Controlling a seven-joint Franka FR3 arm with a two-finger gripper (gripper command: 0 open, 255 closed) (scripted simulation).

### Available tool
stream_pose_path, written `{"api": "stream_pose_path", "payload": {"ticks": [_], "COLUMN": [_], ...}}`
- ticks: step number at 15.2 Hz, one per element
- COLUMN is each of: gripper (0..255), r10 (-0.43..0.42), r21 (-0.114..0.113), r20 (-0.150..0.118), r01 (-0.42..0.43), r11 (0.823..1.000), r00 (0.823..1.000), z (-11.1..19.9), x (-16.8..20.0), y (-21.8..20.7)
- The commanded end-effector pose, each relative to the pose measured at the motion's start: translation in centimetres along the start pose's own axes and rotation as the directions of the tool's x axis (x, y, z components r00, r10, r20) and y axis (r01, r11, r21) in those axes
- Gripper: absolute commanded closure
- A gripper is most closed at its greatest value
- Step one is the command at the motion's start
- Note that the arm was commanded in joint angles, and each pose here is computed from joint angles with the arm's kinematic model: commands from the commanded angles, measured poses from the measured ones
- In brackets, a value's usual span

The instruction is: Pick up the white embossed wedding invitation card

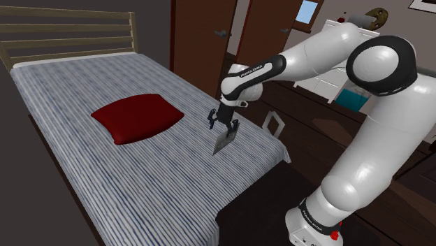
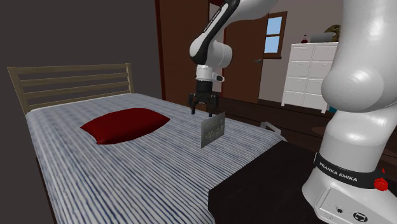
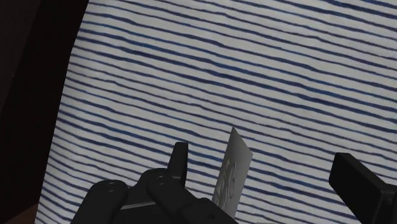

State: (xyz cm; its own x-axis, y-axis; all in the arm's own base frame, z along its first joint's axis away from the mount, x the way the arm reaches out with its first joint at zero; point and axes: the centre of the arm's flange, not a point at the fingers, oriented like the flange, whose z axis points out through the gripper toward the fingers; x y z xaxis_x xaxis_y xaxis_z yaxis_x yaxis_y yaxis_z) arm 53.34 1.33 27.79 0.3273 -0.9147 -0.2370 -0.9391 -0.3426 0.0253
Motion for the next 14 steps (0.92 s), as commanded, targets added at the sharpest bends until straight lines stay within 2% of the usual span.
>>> {"api": "stream_pose_path", "payload": {"ticks": [1, 4, 6, 7, 14], "gripper": [0, 0, 0, 255, 255], "r10": [0.005, 0.005, 0.005, 0.005, 0.005], "r21": [0.001, 0.001, 0.001, 0.001, 0.001], "r20": [0.001, 0.001, 0.001, 0.001, 0.001], "r01": [-0.005, -0.005, -0.005, -0.005, -0.005], "r11": [1.000, 1.000, 1.000, 1.000, 1.000], "r00": [1.000, 1.000, 1.000, 1.000, 1.000], "z": [1.0, 2.8, 2.8, 2.8, 2.7], "x": [0.4, 0.8, 0.8, 0.9, 0.9], "y": [-0.1, -0.1, -0.1, -0.2, -0.2]}}
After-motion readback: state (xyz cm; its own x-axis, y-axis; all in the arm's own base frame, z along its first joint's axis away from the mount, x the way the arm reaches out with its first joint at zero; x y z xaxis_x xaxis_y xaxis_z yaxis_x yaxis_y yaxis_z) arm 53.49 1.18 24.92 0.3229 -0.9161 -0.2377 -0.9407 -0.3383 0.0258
